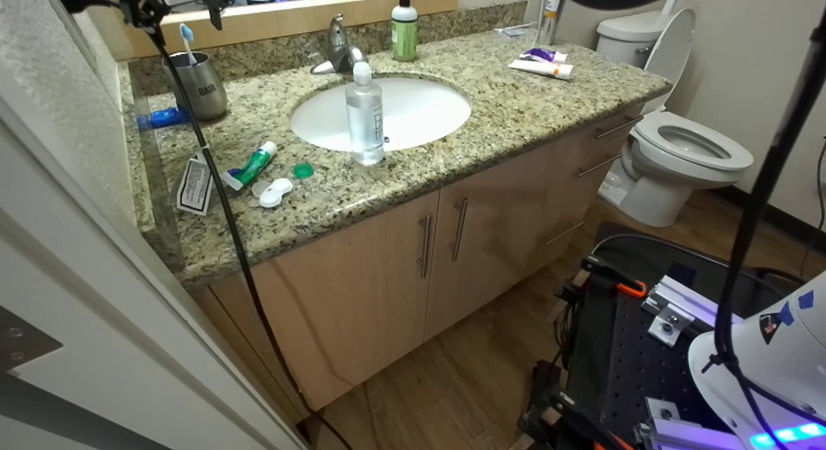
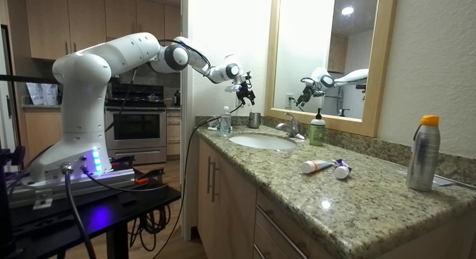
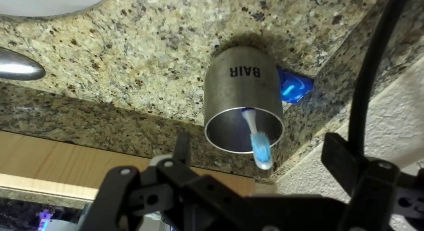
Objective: Remove the toothbrush from the toothbrush holder and put it on the base top to the right side
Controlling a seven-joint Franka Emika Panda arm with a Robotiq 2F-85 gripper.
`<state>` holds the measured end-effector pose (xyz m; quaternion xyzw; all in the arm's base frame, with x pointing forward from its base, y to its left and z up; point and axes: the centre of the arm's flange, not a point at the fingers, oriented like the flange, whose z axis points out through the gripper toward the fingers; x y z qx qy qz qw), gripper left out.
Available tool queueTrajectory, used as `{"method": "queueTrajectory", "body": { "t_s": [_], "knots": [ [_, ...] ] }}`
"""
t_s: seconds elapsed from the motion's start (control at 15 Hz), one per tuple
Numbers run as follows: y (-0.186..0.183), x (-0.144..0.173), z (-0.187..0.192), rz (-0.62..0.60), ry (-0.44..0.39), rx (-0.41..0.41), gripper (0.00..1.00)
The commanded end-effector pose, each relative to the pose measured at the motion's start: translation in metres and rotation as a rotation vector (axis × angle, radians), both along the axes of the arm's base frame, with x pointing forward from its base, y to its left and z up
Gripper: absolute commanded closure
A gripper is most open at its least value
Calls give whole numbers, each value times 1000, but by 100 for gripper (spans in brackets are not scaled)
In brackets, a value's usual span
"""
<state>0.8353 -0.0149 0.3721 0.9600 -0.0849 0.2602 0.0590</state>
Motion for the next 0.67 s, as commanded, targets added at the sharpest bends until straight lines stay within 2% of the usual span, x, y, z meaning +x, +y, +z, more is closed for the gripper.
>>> {"method": "queueTrajectory", "body": {
  "t_s": [0.0, 0.27, 0.6],
  "knots": [
    [1, -18, 10, 22, 149, 43, 0],
    [24, -29, 20, 96, 276, 121, 0],
    [33, -35, 31, 119, 321, 149, 0]
  ]
}}
